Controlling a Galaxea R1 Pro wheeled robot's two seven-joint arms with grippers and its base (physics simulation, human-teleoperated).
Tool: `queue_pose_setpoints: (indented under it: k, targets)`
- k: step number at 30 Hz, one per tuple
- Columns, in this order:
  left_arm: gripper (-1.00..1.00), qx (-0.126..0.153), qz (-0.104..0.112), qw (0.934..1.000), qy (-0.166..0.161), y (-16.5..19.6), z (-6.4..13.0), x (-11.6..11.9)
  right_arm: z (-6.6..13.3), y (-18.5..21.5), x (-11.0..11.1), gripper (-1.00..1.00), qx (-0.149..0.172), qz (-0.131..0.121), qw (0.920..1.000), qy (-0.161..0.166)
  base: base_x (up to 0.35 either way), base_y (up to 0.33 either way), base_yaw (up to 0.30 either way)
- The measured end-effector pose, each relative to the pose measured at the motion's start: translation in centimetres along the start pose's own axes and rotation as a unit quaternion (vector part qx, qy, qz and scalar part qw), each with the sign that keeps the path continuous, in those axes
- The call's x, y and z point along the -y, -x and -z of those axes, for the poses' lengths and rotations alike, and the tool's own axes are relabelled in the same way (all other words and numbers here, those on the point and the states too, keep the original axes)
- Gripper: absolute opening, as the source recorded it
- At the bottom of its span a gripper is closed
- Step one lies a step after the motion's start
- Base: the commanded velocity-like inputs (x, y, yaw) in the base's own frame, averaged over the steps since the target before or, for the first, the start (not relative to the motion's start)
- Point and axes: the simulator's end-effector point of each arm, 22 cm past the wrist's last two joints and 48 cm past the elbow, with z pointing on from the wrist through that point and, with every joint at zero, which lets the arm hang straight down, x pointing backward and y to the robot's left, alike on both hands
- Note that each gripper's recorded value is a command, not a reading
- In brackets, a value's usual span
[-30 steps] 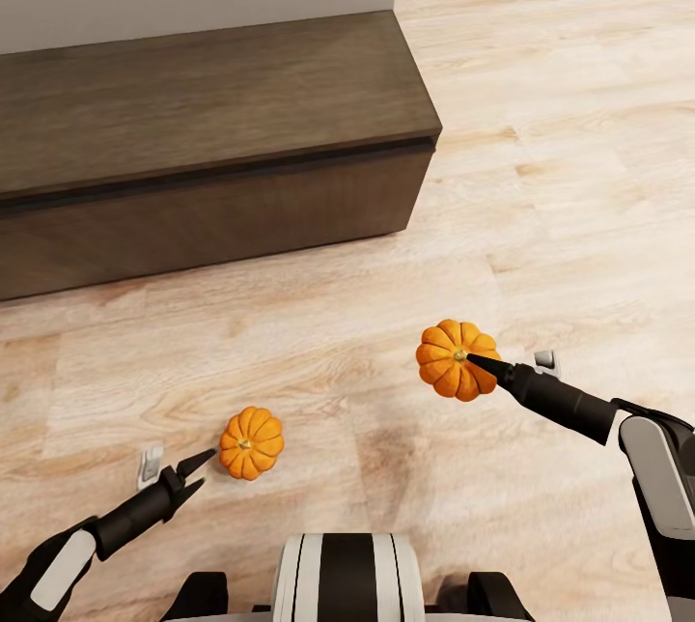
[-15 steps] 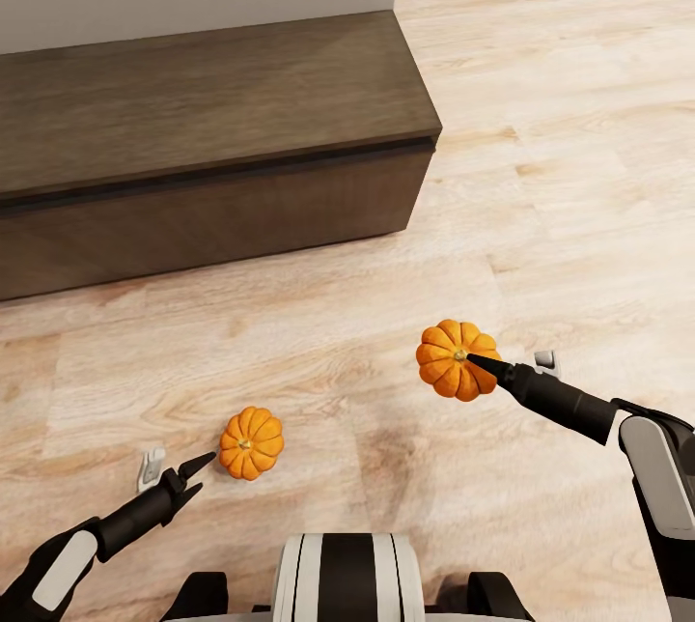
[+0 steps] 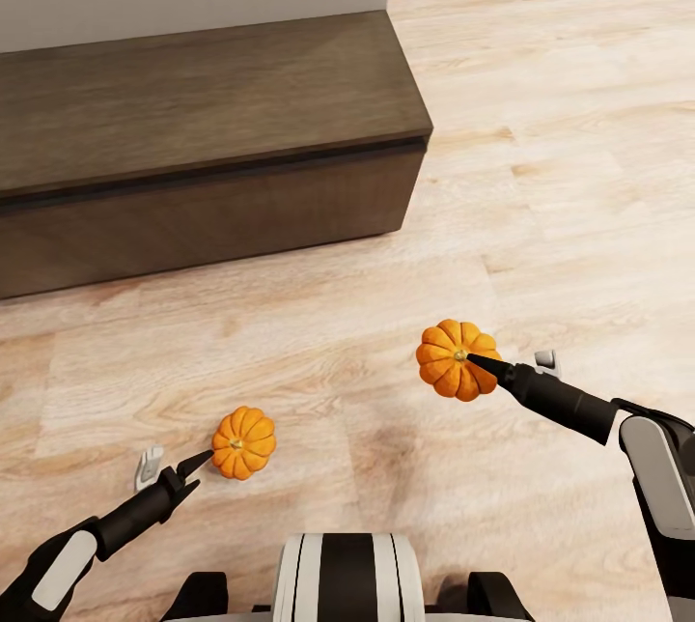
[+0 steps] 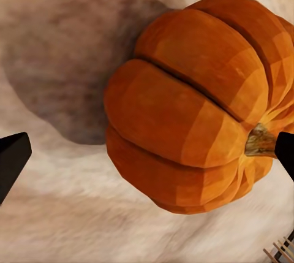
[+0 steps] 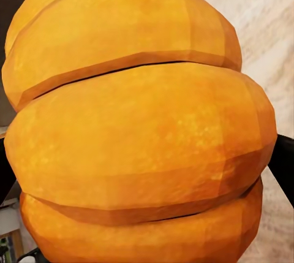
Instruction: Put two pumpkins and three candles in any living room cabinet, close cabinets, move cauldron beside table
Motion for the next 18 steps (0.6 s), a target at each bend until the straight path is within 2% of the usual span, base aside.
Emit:
queue_pose_setpoints:
  k: [11, 18]
  targets:
    - [1.00, 0.000, 0.000, 1.0000, -0.001, 0.02, 0.00, 0.05, 0.00, -0.03, 0.09, -1.00, -0.001, 0.000, 1.0000, -0.002, 0.000, -0.008, 0.000]
    - [1.00, 0.000, 0.000, 1.0000, -0.001, 0.06, 0.05, 0.01, -0.03, -0.03, 0.03, -1.00, 0.000, 0.000, 1.0000, -0.001, 0.000, -0.134, 0.000]
